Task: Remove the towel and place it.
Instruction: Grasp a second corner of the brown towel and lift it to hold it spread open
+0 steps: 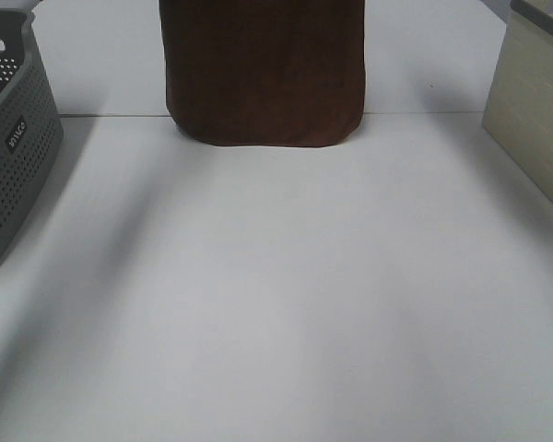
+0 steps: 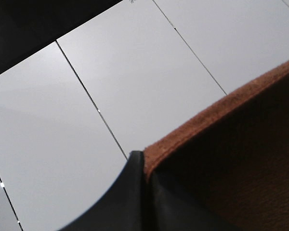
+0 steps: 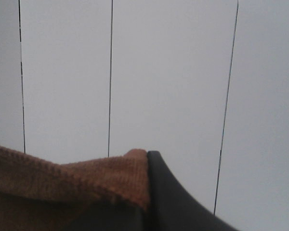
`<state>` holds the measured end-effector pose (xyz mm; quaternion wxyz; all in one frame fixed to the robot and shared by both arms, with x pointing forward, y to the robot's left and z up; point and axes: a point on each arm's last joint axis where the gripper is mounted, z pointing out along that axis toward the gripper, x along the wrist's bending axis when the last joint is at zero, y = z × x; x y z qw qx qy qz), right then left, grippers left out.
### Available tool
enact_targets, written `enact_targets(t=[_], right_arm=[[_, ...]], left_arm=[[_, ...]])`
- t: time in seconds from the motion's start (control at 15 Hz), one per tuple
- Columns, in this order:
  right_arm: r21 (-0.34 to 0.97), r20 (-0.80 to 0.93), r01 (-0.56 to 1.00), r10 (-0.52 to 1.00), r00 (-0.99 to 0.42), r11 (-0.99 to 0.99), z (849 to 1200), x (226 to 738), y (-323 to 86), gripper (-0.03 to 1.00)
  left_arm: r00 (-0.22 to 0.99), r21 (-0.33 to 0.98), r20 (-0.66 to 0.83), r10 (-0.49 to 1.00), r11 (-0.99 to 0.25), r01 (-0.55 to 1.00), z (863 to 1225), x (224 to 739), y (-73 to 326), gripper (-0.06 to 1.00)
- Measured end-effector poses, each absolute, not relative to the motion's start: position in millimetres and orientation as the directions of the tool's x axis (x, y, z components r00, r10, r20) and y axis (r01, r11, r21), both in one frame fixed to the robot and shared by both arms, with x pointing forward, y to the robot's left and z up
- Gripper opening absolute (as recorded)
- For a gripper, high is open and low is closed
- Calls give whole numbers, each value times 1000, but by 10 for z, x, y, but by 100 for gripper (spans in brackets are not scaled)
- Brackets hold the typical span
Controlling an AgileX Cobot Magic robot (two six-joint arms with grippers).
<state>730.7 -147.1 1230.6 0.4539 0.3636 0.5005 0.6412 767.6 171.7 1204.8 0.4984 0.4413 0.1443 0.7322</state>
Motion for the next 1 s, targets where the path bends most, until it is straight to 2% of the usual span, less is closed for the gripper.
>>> enact_targets(t=[0.4, 0.6, 0.8, 1.0], right_arm=[[979, 28, -180, 941, -336, -93, 12275, 7312, -1468, 1], [997, 27, -63, 930, -367, -54, 12164, 7317, -1436, 1], [993, 28, 113, 908, -418, 22, 12059, 7246, -1405, 1], [959, 38, 266, 882, -471, 100, 12148, 7004, -1421, 1]], left_arm=[[-83, 685, 525, 847, -479, -549, 12001, 7706, 1702, 0], [46, 779, 557, 829, -503, -373, 11872, 7728, 1587, 0], [192, 855, 517, 834, -491, -169, 11873, 7630, 1583, 0], [339, 849, 472, 814, -523, 72, 12019, 7333, 1656, 0]])
